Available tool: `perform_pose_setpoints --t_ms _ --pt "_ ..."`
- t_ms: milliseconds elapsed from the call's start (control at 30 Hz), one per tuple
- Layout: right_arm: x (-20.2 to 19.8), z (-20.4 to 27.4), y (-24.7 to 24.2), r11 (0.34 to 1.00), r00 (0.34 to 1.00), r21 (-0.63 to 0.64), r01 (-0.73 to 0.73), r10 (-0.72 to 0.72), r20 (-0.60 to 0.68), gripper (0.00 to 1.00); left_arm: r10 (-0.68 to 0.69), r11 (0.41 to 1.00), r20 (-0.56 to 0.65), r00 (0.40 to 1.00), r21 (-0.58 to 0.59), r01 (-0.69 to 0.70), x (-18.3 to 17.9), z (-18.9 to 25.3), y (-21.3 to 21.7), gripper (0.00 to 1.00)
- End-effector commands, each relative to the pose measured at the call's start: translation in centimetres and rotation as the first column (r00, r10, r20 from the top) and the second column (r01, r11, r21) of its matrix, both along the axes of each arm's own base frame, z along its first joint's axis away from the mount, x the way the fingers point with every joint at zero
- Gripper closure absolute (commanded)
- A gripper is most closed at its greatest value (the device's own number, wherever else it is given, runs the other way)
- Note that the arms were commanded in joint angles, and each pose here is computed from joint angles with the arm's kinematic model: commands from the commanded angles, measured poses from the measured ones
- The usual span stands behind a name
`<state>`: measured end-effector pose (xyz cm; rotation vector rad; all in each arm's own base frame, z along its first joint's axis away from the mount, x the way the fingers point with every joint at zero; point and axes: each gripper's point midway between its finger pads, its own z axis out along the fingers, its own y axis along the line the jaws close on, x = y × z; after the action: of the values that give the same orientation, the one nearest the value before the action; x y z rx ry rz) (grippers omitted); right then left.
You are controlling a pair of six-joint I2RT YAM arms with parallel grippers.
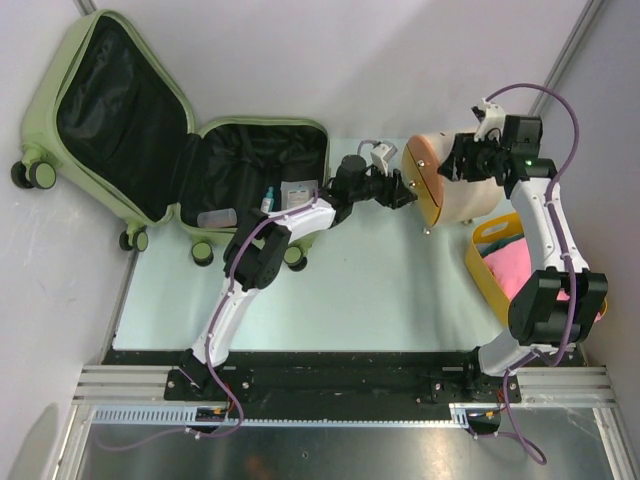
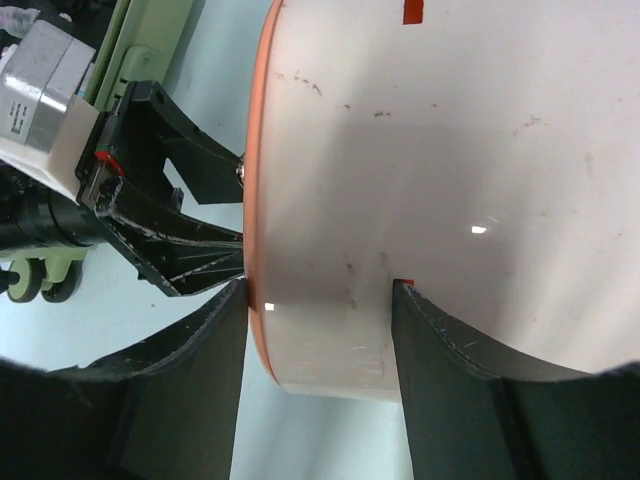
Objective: Open, take out, and arrange the luggage
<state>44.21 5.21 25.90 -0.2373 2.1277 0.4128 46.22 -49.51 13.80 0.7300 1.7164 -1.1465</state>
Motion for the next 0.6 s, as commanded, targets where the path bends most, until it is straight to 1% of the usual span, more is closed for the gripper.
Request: perform_pose_setpoints --t_ms 0,33,100,133,200,333,567 --pt "-2.5 -2.2 -1.0 0.996 0.984 0.084 0.023 -0.008 -0.176 0.55 0.014 0.988 -0.246 0.969 -0.143 -0.05 -1.5 1.3 0.0 0.39" --pt "-2.6 -2.1 -1.0 0.996 0.984 0.091 0.017 0.0 -0.178 0.56 0.014 0.984 -0.312 0.95 -0.164 -0.068 -1.7 1.3 0.1 0.4" --pt "-2.8 -2.2 -1.0 0.995 0.983 0.099 0.017 0.001 -0.186 0.57 0.026 0.979 -0.381 0.924 -0.178 -0.101 -2.0 0.5 0.4 0.4" --pt "-2.9 -2.1 -0.9 0.994 0.983 0.107 0.012 0.008 -0.185 0.57 0.026 0.973 -0.44 0.898 -0.194 -0.123 -2.1 0.4 0.5 0.39" --pt "-2.9 -2.1 -0.7 0.993 0.982 0.114 0.017 0.005 -0.189 0.57 0.031 0.963 -0.49 0.871 -0.218 -0.157 -1.8 0.6 0.3 0.36" --pt "-2.6 -2.2 -0.9 0.994 0.983 0.109 0.026 -0.006 -0.182 0.56 0.056 0.949 -0.544 0.837 -0.231 -0.214 -1.0 0.0 0.1 0.35" --pt "-2.5 -2.1 -1.6 0.995 0.985 0.087 0.041 -0.025 -0.172 0.55 0.076 0.945 -0.554 0.829 -0.224 -0.236 -0.2 -1.2 -0.3 0.4"
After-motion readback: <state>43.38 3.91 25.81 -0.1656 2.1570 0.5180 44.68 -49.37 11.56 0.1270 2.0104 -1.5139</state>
